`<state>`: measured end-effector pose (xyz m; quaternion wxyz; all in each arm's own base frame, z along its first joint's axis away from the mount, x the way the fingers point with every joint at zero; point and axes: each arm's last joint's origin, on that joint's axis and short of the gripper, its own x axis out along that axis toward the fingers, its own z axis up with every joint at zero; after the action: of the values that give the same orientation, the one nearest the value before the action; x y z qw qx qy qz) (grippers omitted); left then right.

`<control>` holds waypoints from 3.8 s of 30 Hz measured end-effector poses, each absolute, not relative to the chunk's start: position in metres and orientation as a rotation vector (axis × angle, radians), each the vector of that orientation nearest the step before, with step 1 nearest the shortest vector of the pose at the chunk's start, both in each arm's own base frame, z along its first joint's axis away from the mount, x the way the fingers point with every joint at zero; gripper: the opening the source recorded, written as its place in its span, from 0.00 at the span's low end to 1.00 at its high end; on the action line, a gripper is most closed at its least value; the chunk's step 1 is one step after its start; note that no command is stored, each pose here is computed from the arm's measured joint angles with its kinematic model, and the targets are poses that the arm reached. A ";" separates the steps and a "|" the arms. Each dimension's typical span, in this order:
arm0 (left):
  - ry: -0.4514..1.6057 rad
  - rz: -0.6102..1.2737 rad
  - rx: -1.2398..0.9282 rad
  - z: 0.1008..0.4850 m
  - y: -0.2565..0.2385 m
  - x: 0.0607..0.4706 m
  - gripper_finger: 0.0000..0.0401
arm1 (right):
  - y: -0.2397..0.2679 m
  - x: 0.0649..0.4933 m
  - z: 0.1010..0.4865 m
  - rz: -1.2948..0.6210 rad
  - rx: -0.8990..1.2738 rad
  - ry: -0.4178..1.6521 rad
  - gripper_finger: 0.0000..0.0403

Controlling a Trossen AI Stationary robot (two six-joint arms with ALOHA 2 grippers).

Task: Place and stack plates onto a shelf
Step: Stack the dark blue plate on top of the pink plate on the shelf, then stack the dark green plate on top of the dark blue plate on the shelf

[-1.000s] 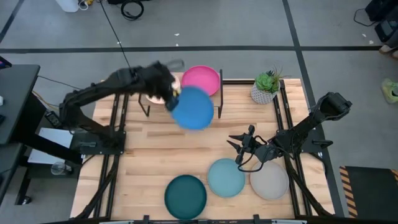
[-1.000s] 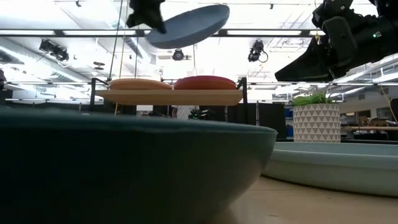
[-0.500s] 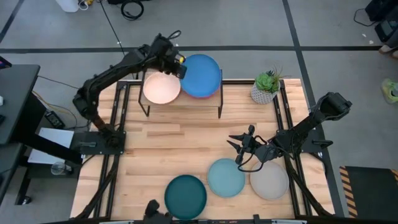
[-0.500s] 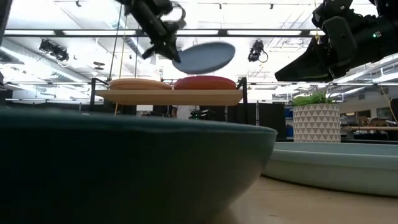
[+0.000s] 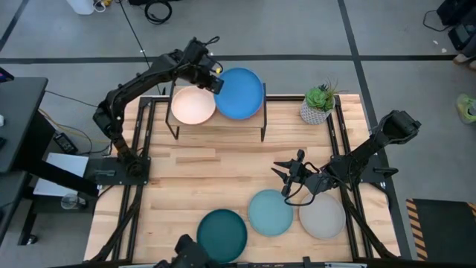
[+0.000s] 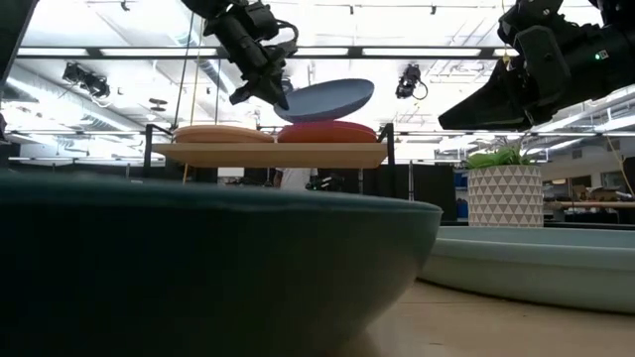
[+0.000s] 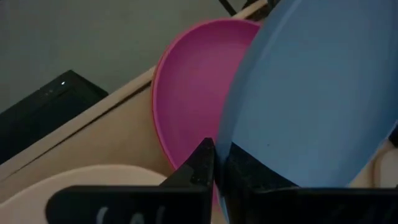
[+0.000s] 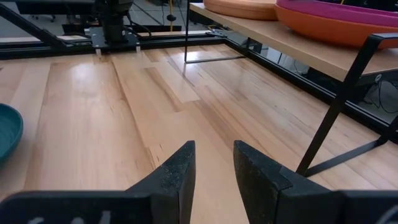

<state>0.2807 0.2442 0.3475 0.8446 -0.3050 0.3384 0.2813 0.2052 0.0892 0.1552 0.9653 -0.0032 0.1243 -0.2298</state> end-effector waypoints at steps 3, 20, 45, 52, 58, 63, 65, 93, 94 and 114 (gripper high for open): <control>0.740 0.613 -0.626 0.345 0.244 0.280 0.06 | 0.089 0.205 0.155 -0.465 -0.006 0.252 0.29; 0.714 0.574 -0.617 0.341 0.249 0.287 0.36 | 0.089 0.205 0.155 -0.464 -0.013 0.253 0.29; 1.160 -0.186 0.141 0.315 -0.028 0.343 0.41 | 0.092 0.203 0.155 -0.470 -0.034 0.253 0.29; 1.210 -0.148 -0.100 0.246 -0.075 0.336 0.41 | 0.093 0.203 0.156 -0.468 -0.027 0.246 0.29; 1.227 -0.075 -0.345 0.207 -0.079 0.328 0.41 | 0.093 0.203 0.156 -0.467 -0.025 0.243 0.29; 1.198 -0.059 -0.407 0.194 -0.085 0.327 0.41 | 0.093 0.203 0.156 -0.467 -0.025 0.244 0.29; 1.166 -0.085 -0.423 0.191 -0.090 0.327 0.41 | 0.093 0.203 0.156 -0.467 -0.026 0.244 0.29; 1.239 -0.119 -0.417 0.142 -0.121 0.338 0.20 | 0.093 0.203 0.156 -0.466 -0.022 0.240 0.29; 1.235 -0.117 -0.418 0.143 -0.120 0.338 0.15 | 0.093 0.203 0.156 -0.466 -0.022 0.240 0.29; 0.846 0.296 -0.328 0.345 0.047 0.327 0.04 | 0.093 0.203 0.156 -0.472 -0.031 0.240 0.29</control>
<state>0.3266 0.0465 0.3455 0.8882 -0.1578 0.4073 0.1423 0.2033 0.0929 0.1565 0.9651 -0.0153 0.1184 -0.2332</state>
